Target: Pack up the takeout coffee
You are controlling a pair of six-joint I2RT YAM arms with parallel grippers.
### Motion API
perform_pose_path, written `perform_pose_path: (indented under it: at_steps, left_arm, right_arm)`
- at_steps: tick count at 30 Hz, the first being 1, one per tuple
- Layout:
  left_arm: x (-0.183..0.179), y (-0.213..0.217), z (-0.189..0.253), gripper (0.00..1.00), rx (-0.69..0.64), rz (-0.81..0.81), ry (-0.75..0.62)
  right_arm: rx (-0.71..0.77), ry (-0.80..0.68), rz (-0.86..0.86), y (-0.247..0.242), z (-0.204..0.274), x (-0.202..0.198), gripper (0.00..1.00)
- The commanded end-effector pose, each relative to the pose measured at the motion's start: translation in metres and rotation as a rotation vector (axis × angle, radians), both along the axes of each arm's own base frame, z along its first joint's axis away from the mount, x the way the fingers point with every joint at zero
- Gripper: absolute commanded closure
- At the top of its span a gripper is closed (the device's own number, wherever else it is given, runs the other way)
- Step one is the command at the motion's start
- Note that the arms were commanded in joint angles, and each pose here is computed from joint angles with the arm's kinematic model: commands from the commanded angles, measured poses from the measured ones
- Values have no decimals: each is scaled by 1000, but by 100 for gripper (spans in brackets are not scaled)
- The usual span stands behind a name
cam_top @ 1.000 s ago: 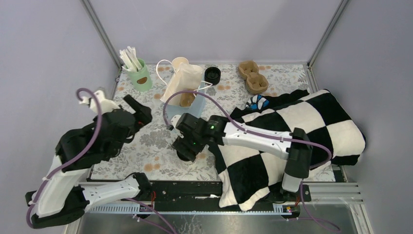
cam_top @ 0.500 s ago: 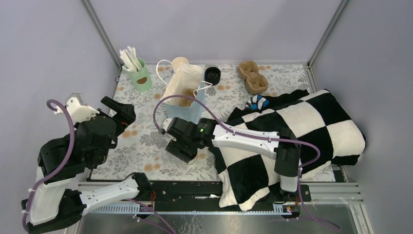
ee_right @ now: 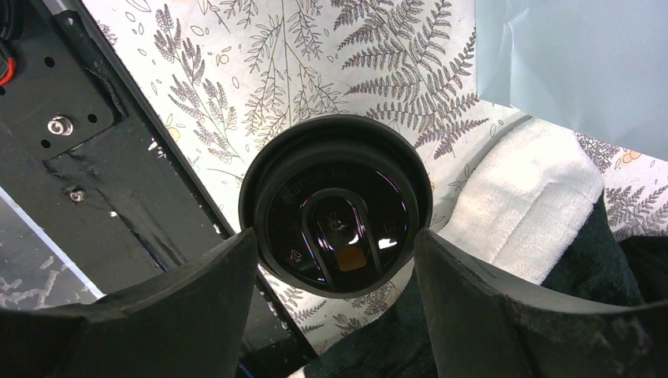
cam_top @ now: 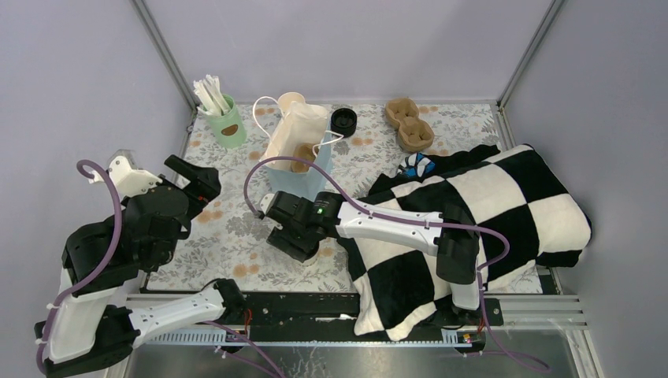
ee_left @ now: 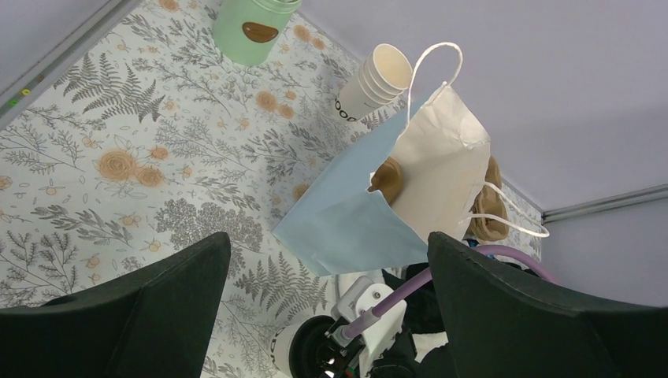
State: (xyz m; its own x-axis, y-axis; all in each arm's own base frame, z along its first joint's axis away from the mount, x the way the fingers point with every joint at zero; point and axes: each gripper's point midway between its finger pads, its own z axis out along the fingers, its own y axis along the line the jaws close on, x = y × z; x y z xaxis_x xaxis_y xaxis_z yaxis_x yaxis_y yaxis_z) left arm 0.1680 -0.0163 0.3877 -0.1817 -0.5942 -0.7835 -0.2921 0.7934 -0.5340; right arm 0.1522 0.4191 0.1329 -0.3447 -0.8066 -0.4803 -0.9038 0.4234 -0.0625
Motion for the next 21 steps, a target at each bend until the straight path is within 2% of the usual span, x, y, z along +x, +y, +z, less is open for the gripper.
perform_pose_path:
  at_steps: [1, 21]
  left_arm:
    - [8, -10, 5, 1, -4, -5, -14]
    - [12, -18, 4, 1, -5, -14, -5]
  right_arm:
    - [10, -35, 15, 6, 7, 4, 22]
    - [-1, -40, 13, 6, -2, 6, 15]
